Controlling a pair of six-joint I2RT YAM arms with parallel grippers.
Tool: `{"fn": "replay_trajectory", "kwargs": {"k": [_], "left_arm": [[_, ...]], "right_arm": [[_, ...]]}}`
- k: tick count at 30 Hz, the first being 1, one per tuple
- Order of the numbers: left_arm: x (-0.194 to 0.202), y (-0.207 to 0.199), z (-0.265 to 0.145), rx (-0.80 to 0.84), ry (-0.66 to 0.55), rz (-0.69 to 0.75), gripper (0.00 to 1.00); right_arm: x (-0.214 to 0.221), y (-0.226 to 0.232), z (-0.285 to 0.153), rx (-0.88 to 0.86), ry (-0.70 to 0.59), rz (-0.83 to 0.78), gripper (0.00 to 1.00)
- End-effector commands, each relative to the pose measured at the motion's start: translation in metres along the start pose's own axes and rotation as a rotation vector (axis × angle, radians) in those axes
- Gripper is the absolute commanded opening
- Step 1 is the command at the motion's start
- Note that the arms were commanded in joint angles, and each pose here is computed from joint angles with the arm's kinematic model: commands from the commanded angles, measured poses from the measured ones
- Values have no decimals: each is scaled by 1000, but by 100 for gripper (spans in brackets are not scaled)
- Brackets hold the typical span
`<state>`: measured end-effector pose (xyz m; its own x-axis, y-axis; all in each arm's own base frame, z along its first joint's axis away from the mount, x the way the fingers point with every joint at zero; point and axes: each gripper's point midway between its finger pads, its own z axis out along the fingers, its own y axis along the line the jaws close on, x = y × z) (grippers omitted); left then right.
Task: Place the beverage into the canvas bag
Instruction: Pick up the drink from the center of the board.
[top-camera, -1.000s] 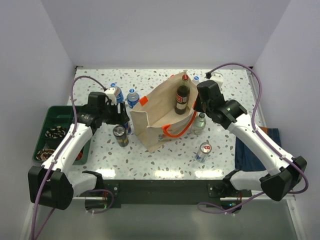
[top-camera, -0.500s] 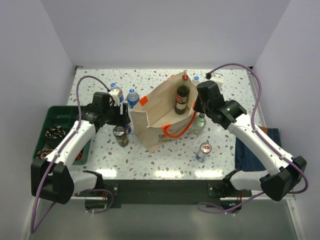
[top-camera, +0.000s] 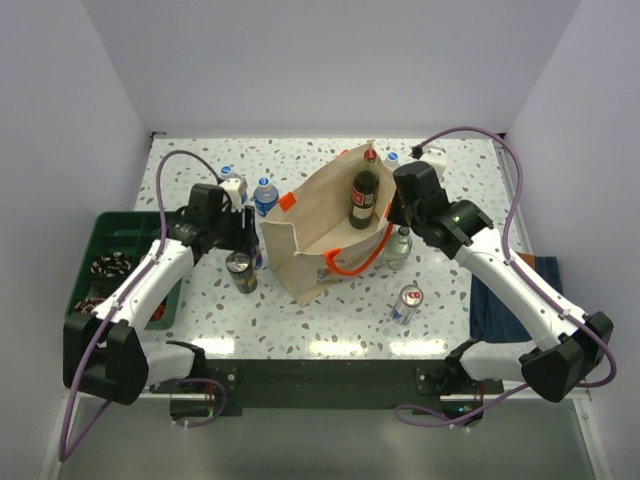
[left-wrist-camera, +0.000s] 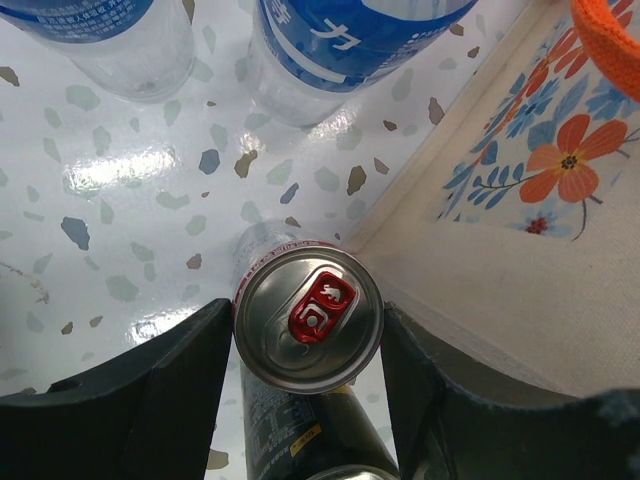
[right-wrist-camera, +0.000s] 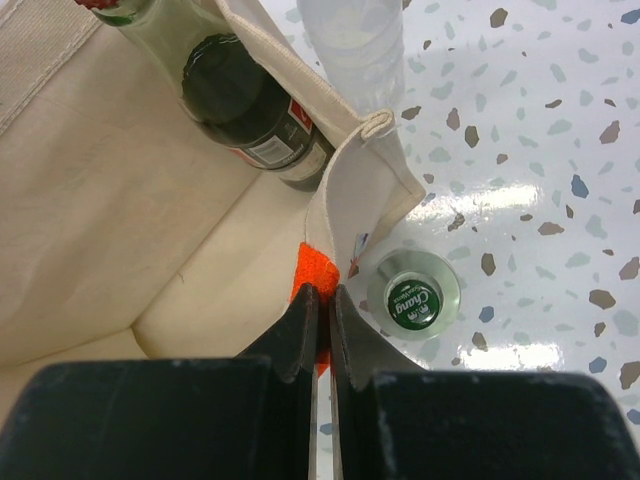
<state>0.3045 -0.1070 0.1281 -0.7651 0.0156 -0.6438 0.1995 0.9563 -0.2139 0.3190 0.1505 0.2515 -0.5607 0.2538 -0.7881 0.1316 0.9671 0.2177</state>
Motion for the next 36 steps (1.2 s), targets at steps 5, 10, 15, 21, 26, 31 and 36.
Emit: {"fn": "replay_trajectory", "kwargs": {"k": [5,10,15,21,26,31,36], "left_arm": [[-13,2,5,-44,-15,53,57],[-15,-1,4,-48,-18,65,34],[-20,-2,-1,-50,-30,68,8],[-26,-1,-8,-65,-60,63,0],[-37,0,-16,-81,-123,35,0],[-54,-1,-31,-91,-216,1,0],[-70,-7,-44,-74,-272,-12,0]], "right_arm": [[7,-8,1,35,7,-5,0],[7,-7,2,33,9,-4,0],[6,-6,2,30,6,-3,0],[7,-6,3,31,8,-3,0],[9,-6,3,30,12,0,0],[10,-6,4,26,10,4,0],[13,-5,6,21,16,5,0]]}}
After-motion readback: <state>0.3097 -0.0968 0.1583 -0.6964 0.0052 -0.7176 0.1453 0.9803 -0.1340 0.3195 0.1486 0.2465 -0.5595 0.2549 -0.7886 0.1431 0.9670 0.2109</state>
